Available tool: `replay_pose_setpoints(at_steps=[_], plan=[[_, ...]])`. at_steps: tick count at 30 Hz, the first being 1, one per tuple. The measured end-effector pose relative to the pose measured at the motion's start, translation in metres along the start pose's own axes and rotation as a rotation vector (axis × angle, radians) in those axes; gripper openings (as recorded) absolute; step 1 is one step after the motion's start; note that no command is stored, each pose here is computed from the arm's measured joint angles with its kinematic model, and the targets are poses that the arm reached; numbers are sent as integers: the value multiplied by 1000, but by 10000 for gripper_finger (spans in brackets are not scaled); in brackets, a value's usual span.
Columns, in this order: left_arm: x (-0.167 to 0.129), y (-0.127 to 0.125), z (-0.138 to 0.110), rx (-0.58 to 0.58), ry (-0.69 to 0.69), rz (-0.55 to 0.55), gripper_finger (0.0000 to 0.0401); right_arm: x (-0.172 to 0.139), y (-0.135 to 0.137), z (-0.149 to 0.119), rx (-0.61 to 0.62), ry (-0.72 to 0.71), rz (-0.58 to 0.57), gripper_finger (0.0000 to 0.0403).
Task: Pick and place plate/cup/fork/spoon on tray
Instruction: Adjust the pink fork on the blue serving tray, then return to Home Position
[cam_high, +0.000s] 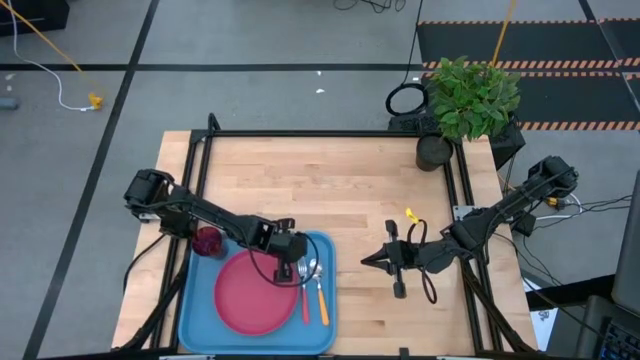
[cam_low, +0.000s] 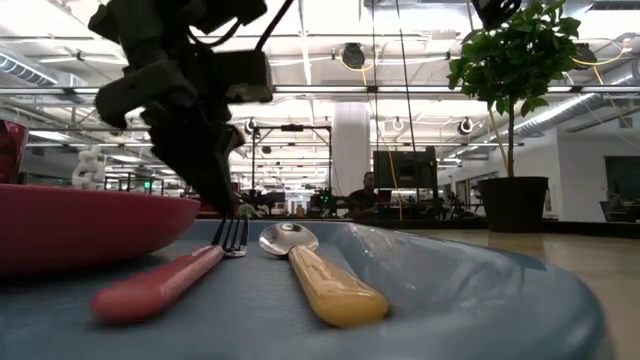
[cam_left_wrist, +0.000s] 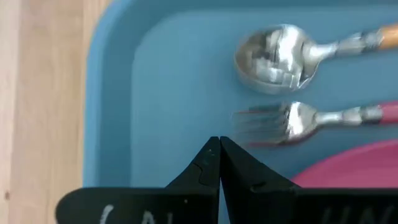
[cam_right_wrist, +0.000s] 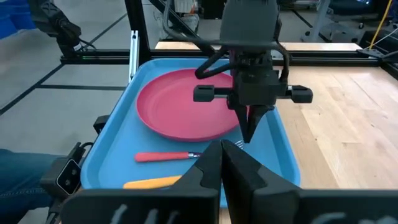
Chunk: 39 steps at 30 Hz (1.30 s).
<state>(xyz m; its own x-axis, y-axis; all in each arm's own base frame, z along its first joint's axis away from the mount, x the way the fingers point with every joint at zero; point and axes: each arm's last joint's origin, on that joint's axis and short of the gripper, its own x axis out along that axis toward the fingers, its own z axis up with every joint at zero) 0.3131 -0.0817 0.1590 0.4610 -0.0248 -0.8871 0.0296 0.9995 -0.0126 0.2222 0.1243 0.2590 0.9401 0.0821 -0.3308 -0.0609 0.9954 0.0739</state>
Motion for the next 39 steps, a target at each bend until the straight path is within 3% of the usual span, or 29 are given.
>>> replay_pose_setpoints(at_steps=[8,22,25,30,35,39], plan=[[0,-1,13,42,-130,-19,5,0,0,0,-2,-2,1,0],[-11,-6,30,37,-187,-27,5,0,0,0,-5,3,-1,0],[-36,-13,41,85,-230,-41,5,0,0,-1,-9,11,-4,0],[-108,-19,45,160,-449,2,5,0,-1,-3,-21,27,-8,0],[-166,-12,19,184,-611,57,5,-3,3,-6,-98,54,5,0],[-182,-2,-10,182,-748,65,5,-9,0,-3,-103,53,0,0]])
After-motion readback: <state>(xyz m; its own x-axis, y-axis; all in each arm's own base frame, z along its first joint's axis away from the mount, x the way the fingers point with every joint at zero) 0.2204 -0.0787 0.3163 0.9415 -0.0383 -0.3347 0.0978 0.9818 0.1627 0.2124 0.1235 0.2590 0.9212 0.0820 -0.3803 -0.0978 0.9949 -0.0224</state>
